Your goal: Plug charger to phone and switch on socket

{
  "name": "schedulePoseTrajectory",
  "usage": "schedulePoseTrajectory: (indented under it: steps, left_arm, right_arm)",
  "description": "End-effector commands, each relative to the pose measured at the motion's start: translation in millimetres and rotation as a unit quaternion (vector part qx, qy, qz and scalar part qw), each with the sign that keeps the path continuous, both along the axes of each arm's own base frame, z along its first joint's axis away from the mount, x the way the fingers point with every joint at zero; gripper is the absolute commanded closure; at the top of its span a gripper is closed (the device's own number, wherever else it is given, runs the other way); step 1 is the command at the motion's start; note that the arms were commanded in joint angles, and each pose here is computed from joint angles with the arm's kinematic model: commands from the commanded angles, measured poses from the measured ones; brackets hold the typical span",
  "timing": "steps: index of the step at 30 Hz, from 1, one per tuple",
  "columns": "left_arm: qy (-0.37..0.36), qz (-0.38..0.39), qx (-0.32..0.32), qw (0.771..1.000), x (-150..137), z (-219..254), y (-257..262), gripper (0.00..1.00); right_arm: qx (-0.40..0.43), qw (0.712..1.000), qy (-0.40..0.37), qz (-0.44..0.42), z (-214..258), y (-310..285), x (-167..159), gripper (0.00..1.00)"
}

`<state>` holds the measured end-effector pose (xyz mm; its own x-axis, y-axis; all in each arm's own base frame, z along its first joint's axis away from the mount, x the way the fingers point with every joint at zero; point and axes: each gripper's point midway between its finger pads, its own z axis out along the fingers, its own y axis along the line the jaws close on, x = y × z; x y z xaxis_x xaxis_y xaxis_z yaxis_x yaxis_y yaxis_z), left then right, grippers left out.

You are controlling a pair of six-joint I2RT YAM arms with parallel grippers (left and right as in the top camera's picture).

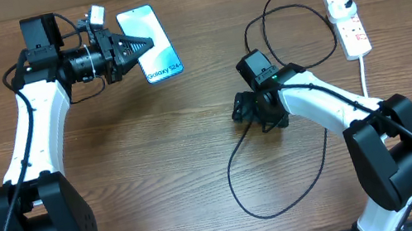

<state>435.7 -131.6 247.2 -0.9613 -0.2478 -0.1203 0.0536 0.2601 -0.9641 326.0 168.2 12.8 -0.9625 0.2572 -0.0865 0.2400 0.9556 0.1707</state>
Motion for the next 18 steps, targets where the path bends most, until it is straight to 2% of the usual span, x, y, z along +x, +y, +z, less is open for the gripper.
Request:
schedulePoseTrajectory:
  steps: [1,4,11,14,16,18]
  left_arm:
    - [-0.001,-0.009,-0.011,1.000,-2,4,-2,0.96]
    - [-0.001,-0.009,-0.011,1.000,-2,4,-3,0.96]
    - [0.005,-0.010,-0.012,1.000,-4,3,-3,0.96]
    - [0.007,-0.010,-0.012,1.000,-4,3,-3,0.96]
    - [0.007,-0.009,-0.012,1.000,-4,3,-3,0.96]
    - [0.007,-0.009,-0.012,1.000,-4,3,-3,0.96]
  right_arm:
    - [-0.005,1.000,0.008,-0.009,2,-12,-1,0.11]
    - [-0.014,0.999,0.015,-0.028,1,-25,0,0.10]
    - [0.025,0.998,0.013,-0.058,4,-21,9,0.10]
    - [0.027,0.996,0.017,-0.079,3,-21,9,0.19]
    - [0.031,0.996,0.015,-0.088,3,-19,9,0.31]
    - [0.030,0.995,0.012,-0.093,2,-18,10,0.34]
